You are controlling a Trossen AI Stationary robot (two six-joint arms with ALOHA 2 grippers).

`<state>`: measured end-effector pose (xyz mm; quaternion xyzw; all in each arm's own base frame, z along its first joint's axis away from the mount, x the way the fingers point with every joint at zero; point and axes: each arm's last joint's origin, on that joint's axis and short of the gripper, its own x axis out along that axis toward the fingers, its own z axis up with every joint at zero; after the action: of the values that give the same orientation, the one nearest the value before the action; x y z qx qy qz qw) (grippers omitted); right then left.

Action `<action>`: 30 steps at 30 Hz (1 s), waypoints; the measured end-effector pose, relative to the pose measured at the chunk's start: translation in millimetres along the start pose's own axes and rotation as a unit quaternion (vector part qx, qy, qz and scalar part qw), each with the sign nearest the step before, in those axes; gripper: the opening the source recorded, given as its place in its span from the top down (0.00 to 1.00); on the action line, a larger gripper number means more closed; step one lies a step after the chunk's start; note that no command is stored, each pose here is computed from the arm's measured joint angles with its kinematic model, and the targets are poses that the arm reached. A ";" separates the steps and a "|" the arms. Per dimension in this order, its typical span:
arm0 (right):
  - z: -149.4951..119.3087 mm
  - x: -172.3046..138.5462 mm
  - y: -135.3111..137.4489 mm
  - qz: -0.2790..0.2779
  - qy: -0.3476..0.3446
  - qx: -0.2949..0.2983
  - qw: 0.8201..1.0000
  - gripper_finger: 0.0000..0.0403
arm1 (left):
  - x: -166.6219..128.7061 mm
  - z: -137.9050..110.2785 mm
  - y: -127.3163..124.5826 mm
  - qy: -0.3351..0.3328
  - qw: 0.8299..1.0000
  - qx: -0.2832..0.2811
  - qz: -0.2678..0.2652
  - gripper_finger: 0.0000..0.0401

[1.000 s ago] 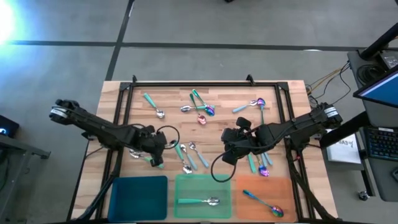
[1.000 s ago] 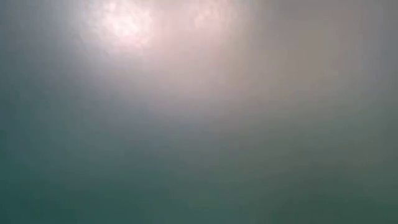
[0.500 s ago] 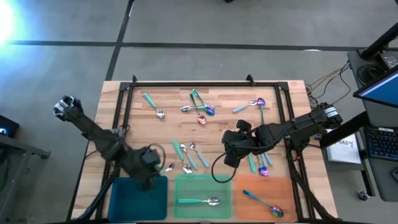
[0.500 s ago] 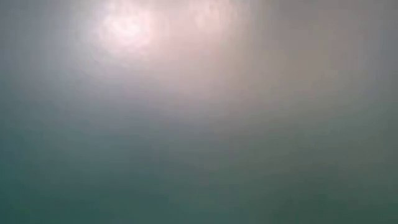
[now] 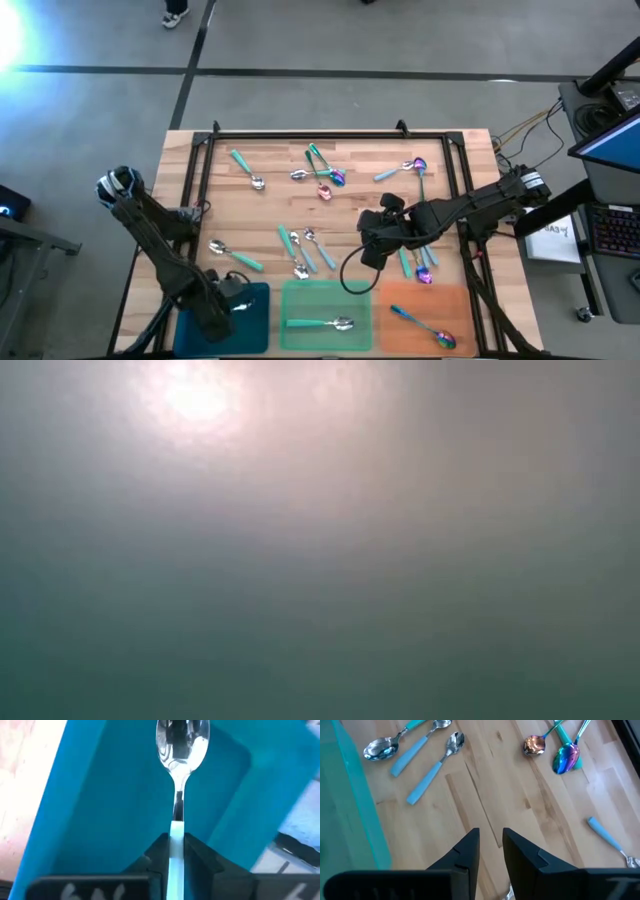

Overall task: Sort silverware by color (type)
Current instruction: Put the light blue spoon into the blue bin, then put the blue spoon into the orange bin

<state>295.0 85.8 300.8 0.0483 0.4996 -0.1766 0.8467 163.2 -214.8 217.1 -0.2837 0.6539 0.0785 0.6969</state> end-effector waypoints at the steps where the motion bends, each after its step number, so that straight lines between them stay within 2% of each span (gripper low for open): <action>1: -0.8 1.0 -0.1 -0.001 0.002 0.001 1.000 0.81 | 3.3 0.2 -0.5 0.005 1.000 -0.003 0.005 0.89; 8: -5.2 6.0 -0.4 -0.007 0.010 0.002 1.000 0.79 | 11.5 0.1 -3.0 0.017 1.000 0.001 0.016 0.77; 12: -4.8 6.2 -0.7 -0.011 0.006 0.004 1.000 0.78 | 9.6 0.6 -2.9 0.018 1.000 0.014 0.012 0.76; 16: -1.5 7.4 -5.2 -0.045 -0.017 0.026 0.999 0.78 | 8.7 7.3 -1.6 -0.018 0.999 0.035 0.019 0.76; 21: 8.4 15.3 -24.0 -0.060 -0.010 0.058 0.996 0.78 | 7.2 23.7 3.5 -0.067 0.995 0.061 0.043 0.76; 27: 23.7 28.3 -59.7 -0.068 0.011 0.064 0.996 0.78 | 1.9 45.3 16.3 -0.100 0.987 0.079 0.093 0.76; 30: 32.9 35.9 -76.5 -0.065 0.000 0.063 0.996 0.79 | -3.4 54.8 25.2 -0.109 0.982 0.088 0.124 0.76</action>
<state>311.5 -3.0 293.4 0.0692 0.4894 -0.2626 0.8287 198.2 -165.8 212.1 -0.1280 0.6081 0.1367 0.7714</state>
